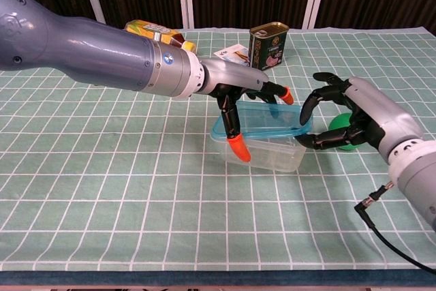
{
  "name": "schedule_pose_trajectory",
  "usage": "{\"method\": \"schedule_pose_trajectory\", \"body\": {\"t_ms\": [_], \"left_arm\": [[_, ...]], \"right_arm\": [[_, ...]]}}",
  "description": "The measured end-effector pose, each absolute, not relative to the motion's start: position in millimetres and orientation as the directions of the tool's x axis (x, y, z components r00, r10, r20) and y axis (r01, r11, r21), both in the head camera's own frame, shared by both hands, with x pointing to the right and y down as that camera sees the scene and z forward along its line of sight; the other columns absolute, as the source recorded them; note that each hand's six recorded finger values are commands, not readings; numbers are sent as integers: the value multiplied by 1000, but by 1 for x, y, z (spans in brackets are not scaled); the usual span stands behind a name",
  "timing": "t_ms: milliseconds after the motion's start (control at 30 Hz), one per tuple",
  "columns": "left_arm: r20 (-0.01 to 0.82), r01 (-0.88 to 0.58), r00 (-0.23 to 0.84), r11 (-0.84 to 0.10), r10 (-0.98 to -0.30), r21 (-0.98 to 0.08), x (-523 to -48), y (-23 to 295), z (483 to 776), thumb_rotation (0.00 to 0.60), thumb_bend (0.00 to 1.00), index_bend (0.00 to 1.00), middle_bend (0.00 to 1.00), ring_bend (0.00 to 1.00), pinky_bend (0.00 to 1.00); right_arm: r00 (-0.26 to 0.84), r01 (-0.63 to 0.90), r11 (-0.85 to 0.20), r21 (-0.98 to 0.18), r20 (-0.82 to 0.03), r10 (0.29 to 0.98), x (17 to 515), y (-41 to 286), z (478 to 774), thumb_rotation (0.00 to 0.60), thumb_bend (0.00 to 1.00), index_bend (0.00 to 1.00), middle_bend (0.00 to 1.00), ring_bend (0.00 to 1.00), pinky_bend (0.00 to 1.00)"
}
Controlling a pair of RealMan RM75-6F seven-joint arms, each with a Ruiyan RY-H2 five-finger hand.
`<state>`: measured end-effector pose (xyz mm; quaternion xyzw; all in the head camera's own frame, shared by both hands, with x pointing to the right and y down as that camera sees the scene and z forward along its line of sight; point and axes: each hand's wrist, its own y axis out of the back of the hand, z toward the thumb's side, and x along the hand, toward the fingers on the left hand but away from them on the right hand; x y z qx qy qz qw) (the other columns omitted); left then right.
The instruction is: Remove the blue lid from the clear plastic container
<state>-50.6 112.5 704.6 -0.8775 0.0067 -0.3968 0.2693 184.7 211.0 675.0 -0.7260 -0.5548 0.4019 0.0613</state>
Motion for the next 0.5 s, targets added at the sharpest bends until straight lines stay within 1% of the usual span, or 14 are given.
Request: {"method": "schedule_pose_trajectory", "body": {"t_ms": [100, 500], "left_arm": [[691, 200, 684, -851, -234, -486, -53, 111, 705, 600, 0, 0, 0, 0, 0], [674, 152, 683, -848, -281, -508, -53, 105, 707, 600, 0, 0, 0, 0, 0]], "right_arm": [[50, 768, -371, -522, -528, 848, 185, 211, 675, 600, 736, 684, 48, 0, 0], [46, 764, -380, -522, -543, 839, 188, 214, 676, 600, 736, 691, 54, 0, 0]]}}
